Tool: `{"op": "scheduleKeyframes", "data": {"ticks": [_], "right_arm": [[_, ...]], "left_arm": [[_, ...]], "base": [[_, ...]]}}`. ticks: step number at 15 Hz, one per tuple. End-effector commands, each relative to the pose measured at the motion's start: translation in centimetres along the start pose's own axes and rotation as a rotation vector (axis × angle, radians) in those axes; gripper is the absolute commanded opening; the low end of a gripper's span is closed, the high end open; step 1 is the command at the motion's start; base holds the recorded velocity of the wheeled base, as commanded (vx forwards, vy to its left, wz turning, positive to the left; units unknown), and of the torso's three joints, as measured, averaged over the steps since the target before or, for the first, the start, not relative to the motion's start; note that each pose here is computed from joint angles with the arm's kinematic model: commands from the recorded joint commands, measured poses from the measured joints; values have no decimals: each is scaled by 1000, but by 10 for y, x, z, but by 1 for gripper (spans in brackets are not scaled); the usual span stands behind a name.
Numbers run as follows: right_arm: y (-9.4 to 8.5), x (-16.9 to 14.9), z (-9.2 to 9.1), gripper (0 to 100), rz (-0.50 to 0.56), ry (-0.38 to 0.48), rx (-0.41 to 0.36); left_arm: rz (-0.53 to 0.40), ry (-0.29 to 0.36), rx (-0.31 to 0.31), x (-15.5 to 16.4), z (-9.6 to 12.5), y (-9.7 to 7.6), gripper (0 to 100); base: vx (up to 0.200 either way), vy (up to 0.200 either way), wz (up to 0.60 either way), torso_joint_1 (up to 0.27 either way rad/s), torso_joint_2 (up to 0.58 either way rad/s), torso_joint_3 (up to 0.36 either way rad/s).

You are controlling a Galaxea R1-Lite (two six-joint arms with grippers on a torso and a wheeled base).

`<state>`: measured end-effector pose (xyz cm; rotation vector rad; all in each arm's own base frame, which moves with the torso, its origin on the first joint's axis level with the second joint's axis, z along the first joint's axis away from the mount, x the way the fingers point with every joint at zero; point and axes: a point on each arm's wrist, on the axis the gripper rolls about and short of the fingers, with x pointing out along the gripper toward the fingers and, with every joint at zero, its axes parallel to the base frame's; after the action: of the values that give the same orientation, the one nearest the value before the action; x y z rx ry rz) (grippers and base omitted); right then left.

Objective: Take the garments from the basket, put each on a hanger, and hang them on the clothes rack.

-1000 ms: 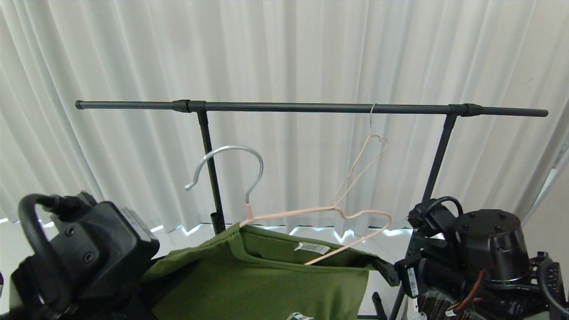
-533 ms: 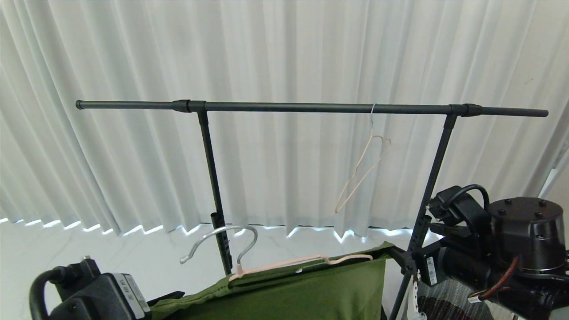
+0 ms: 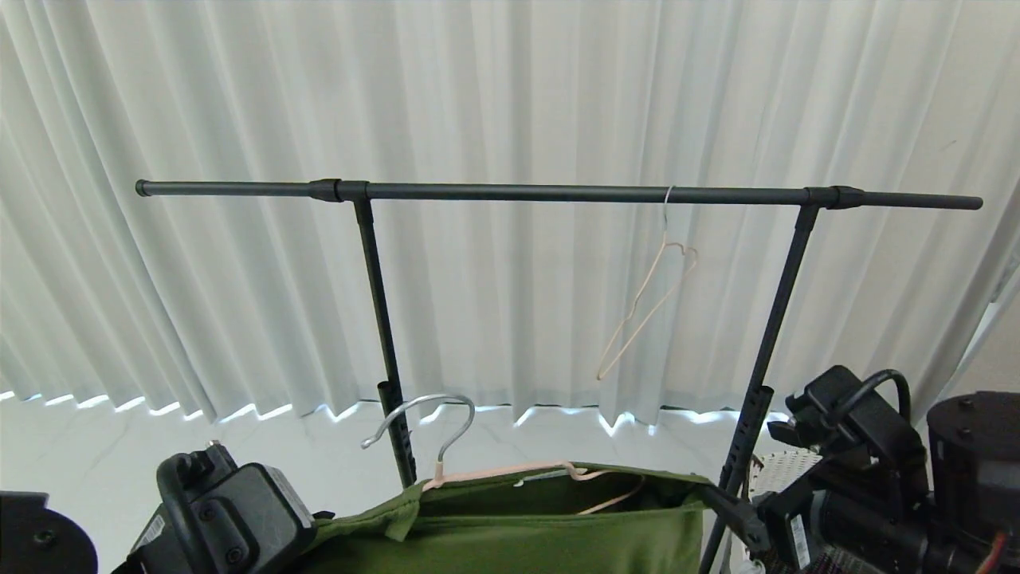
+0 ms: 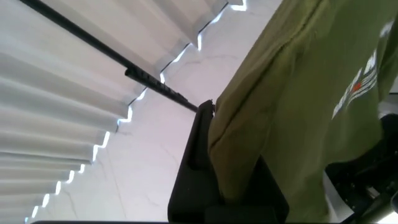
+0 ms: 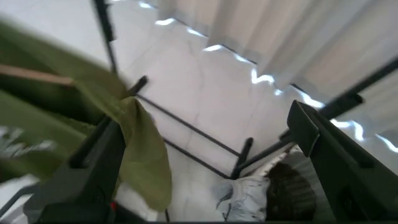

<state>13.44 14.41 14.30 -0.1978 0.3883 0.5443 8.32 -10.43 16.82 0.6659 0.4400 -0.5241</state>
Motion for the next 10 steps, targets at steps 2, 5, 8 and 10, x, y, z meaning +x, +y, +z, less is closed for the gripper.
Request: {"op": "scheduleKeyframes", "data": {"ticks": [2, 5, 8, 10], "right_arm": [[19, -21, 0, 100, 179, -51, -34], [31, -28, 6, 100, 346, -88, -132], [44, -33, 8, 100, 583, -127, -264], [58, -27, 8, 100, 664, -105, -344]], "left_arm": [[-4, -10, -10, 0, 3, 1, 0], [-88, -64, 21, -7, 5, -6, 0], [-216, -136, 61, -17, 6, -14, 0], [-243, -144, 80, -18, 6, -16, 0]], "base": [[0, 0, 0, 0, 0, 0], [0, 0, 0, 0, 0, 0], [0, 0, 0, 0, 0, 0], [0, 0, 0, 0, 0, 0]]}}
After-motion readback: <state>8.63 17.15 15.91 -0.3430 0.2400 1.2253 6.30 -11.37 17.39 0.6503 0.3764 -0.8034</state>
